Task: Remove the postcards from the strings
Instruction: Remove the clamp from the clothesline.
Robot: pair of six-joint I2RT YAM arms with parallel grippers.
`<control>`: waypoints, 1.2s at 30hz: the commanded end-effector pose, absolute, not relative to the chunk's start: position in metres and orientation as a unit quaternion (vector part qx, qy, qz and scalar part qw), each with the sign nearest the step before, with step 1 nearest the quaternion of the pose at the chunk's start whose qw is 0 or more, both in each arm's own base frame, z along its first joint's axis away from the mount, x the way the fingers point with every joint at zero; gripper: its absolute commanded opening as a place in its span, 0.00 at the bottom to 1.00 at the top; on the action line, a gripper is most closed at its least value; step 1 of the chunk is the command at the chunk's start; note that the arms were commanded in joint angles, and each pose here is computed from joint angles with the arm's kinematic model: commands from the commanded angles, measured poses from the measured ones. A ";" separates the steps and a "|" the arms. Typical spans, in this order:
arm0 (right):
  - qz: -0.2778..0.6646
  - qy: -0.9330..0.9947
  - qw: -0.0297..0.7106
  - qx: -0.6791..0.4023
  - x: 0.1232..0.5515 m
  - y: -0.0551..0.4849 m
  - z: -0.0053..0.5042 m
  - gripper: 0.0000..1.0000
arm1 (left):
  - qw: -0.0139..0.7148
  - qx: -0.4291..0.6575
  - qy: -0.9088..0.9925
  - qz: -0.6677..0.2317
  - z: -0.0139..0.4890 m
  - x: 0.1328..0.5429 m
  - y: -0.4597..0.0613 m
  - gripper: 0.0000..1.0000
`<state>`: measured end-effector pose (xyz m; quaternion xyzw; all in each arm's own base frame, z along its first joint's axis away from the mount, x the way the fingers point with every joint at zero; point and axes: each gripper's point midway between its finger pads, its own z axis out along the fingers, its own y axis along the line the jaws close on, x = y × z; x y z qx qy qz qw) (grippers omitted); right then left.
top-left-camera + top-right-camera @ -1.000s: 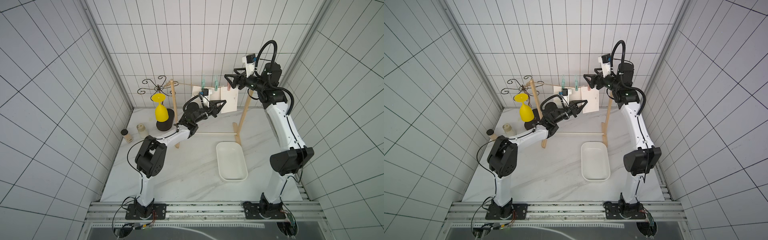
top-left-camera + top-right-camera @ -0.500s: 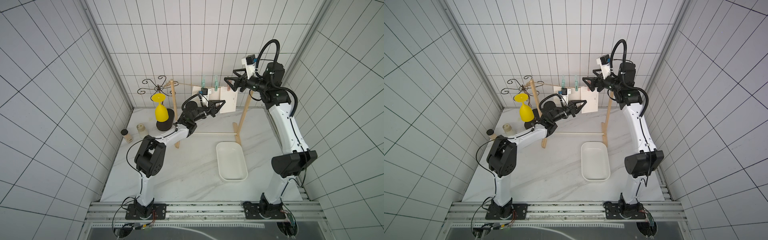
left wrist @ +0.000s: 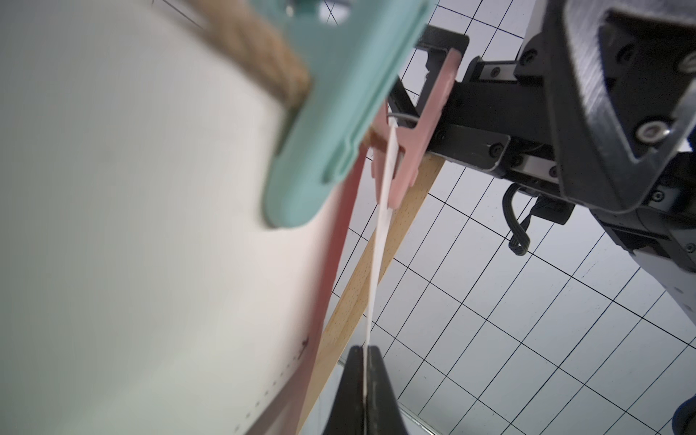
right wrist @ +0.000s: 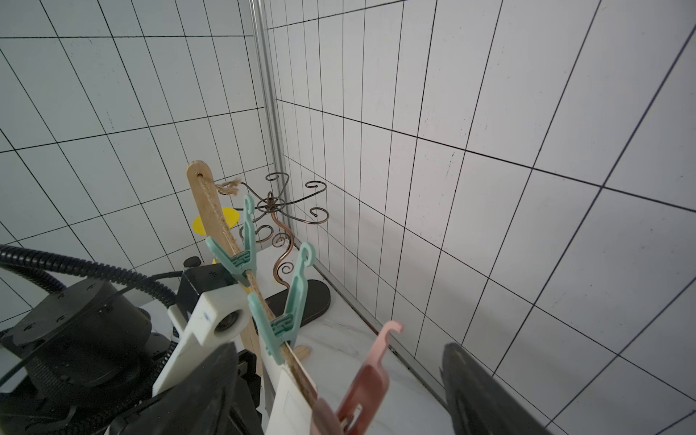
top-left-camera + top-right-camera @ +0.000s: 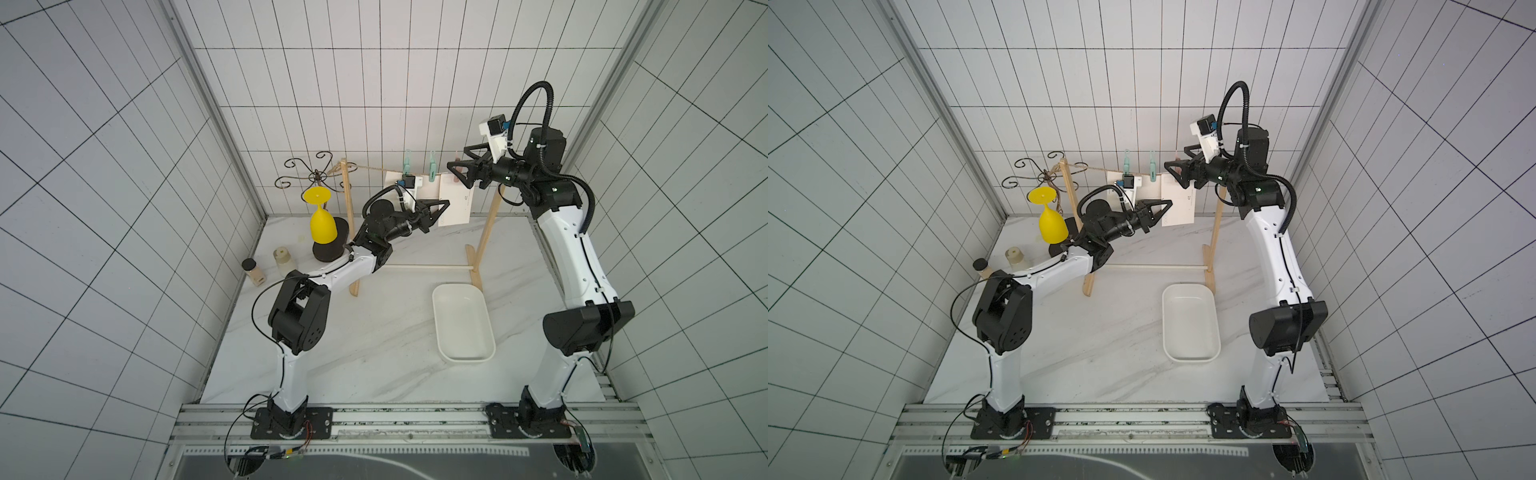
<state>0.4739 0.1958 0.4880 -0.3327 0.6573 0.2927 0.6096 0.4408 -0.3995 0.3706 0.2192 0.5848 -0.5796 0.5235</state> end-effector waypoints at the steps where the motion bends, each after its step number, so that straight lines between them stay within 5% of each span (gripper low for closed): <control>1: 0.296 0.656 0.598 -0.353 0.458 0.202 0.484 0.85 | 0.535 0.229 0.572 -0.578 0.393 0.437 -0.395 0.00; 36: 0.261 0.691 0.590 -0.327 0.475 0.215 0.473 0.85 | 0.540 0.238 0.577 -0.565 0.397 0.434 -0.390 0.00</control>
